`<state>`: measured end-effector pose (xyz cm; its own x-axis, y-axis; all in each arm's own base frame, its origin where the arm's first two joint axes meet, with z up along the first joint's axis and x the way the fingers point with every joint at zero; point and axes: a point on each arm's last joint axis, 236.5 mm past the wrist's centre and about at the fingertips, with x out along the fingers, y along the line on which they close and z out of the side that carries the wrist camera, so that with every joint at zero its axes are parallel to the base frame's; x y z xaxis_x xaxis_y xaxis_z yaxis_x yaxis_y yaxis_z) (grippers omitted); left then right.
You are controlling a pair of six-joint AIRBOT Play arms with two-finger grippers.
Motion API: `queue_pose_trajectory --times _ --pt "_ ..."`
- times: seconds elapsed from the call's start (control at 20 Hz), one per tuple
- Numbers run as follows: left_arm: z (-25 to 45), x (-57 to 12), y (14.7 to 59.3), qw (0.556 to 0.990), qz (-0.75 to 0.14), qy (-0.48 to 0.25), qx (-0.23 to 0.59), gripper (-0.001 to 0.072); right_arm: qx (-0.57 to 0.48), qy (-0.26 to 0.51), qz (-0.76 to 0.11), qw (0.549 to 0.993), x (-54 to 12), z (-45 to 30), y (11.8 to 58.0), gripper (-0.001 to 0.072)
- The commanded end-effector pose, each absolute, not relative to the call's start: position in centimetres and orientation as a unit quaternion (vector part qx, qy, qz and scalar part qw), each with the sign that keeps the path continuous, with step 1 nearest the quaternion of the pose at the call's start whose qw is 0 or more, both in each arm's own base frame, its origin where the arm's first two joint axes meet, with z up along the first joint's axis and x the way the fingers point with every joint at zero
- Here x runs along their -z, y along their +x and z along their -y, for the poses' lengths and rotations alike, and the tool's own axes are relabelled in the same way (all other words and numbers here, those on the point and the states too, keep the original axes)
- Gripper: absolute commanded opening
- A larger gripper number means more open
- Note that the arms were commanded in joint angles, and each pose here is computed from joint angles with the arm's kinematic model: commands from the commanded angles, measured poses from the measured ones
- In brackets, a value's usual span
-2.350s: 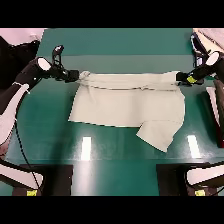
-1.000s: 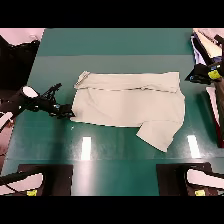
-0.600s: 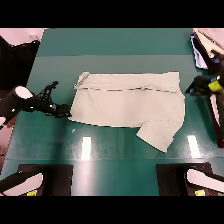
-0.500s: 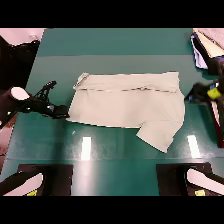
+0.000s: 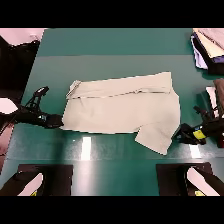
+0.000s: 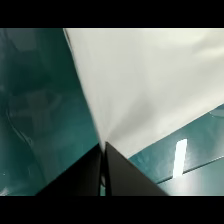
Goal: Fold the shirts.
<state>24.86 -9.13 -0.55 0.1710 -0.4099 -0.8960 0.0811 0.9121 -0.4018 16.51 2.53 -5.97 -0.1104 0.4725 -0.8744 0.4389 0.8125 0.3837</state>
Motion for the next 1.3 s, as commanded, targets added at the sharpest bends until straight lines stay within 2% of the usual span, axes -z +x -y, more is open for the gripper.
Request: queue_pose_trajectory --times 0.0,0.45,0.65,0.7,0.75,0.85,1.0,1.15,1.25 --pt "9.0 0.5 24.6 0.754 -0.623 -0.131 0.16 0.0024 0.002 0.332 -0.729 0.599 8.1 -3.1 16.3 0.0335" --pt "9.0 0.5 24.6 0.754 -0.623 -0.132 0.161 0.0024 0.023 0.364 -0.673 0.643 8.3 -2.7 20.0 0.0318" --pt "9.1 0.6 24.4 0.752 -0.626 -0.131 0.162 0.0024 0.024 0.373 -0.691 0.618 9.5 -2.9 19.5 0.0305" --pt "9.1 0.6 24.3 0.75 -0.627 -0.131 0.162 0.0024 0.022 0.373 -0.698 0.612 9.8 -3.0 19.3 0.0278" --pt "9.1 0.6 24.2 0.749 -0.629 -0.131 0.163 0.0024 0.014 0.367 -0.701 0.611 10.0 -3.0 19.2 0.0123" --pt "9.1 0.6 24.0 0.745 -0.633 -0.131 0.164 0.0024 0.008 0.36 -0.702 0.614 10.0 -3.0 19.2 0.0015" --pt "9.2 0.7 23.2 0.734 -0.645 -0.128 0.168 0.0023 0.0 0.342 -0.691 0.636 8.2 -2.9 19.0 0.0015" --pt "9.4 0.7 21.6 0.713 -0.667 -0.127 0.176 0.0023 -0.012 0.287 -0.701 0.652 4.2 -2.0 17.5 0.0014" --pt "9.4 -0.2 21.4 0.722 -0.658 -0.129 0.173 0.0022 -0.004 0.264 -0.695 0.669 1.2 -1.3 17.0 0.0013"
